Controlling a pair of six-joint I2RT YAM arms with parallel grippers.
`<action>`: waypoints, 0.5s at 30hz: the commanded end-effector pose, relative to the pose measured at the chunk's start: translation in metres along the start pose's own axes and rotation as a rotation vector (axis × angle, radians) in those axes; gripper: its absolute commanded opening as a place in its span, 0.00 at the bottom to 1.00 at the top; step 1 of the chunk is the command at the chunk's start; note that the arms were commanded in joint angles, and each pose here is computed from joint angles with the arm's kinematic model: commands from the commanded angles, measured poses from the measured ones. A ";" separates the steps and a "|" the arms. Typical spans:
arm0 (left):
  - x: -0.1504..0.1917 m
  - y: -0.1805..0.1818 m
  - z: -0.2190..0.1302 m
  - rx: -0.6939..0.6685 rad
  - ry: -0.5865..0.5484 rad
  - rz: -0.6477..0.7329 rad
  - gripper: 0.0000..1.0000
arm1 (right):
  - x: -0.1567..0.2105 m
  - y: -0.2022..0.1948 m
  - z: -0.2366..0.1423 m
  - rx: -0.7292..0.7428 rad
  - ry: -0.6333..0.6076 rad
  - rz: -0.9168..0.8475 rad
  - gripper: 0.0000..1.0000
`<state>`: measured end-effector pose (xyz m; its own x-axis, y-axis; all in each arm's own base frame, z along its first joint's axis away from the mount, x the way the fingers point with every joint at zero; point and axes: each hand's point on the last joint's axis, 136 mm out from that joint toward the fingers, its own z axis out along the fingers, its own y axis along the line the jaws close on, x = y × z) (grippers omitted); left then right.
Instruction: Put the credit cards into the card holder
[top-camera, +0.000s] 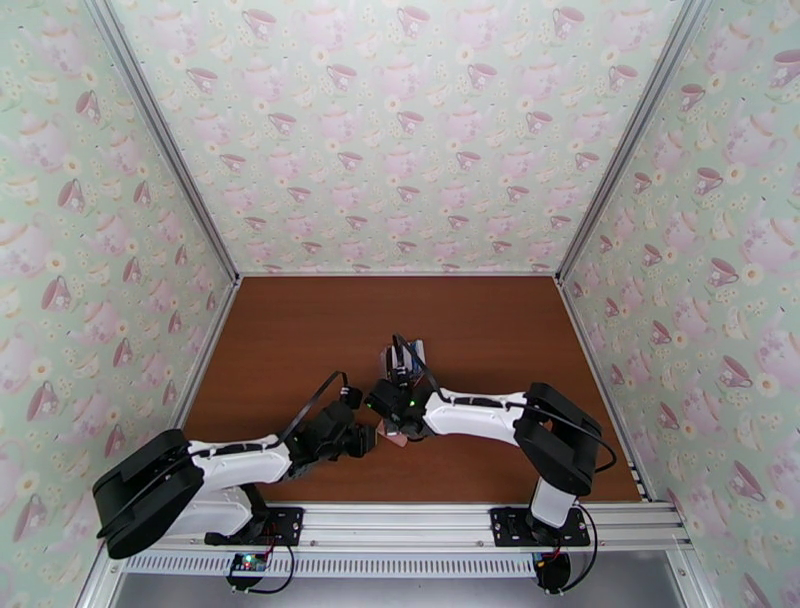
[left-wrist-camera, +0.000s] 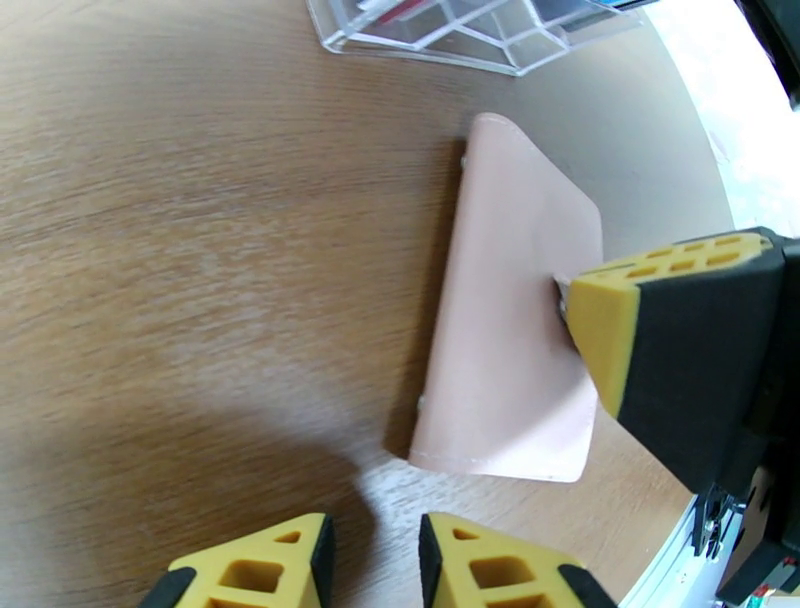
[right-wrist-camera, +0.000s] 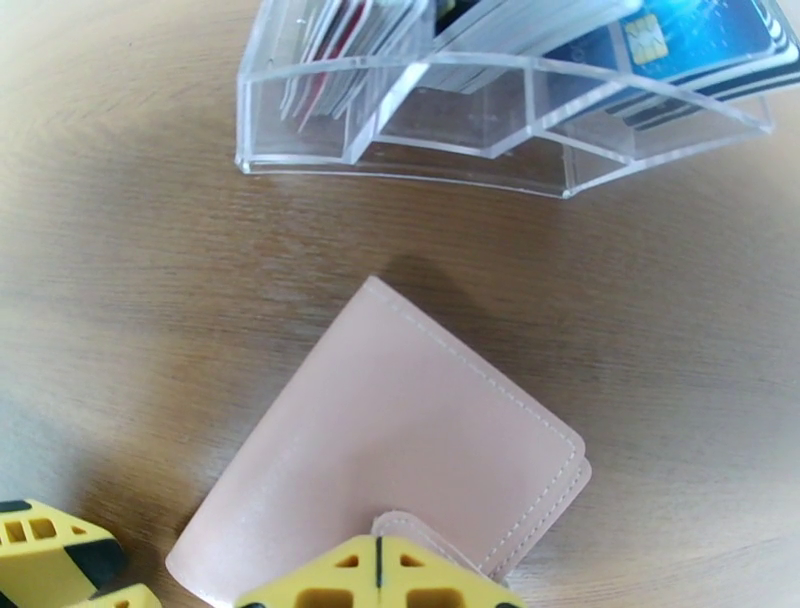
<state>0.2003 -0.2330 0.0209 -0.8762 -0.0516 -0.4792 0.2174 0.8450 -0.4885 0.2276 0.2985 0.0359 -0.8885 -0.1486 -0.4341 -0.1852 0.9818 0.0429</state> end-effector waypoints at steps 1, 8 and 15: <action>0.004 0.021 0.000 -0.088 0.032 0.004 0.32 | 0.004 0.000 -0.004 -0.031 -0.002 -0.017 0.00; -0.015 0.016 0.001 -0.068 -0.004 -0.015 0.33 | -0.004 0.013 -0.014 -0.110 -0.037 -0.044 0.00; -0.028 0.013 0.001 -0.064 -0.020 -0.018 0.37 | -0.006 0.034 -0.020 -0.217 -0.044 -0.095 0.00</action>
<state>0.2225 -0.2195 0.0243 -0.8744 -0.0959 -0.4757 0.1590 0.8695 -0.4676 0.2233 0.3164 0.0484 -0.8637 -0.1983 -0.4634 -0.2910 0.9468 0.1372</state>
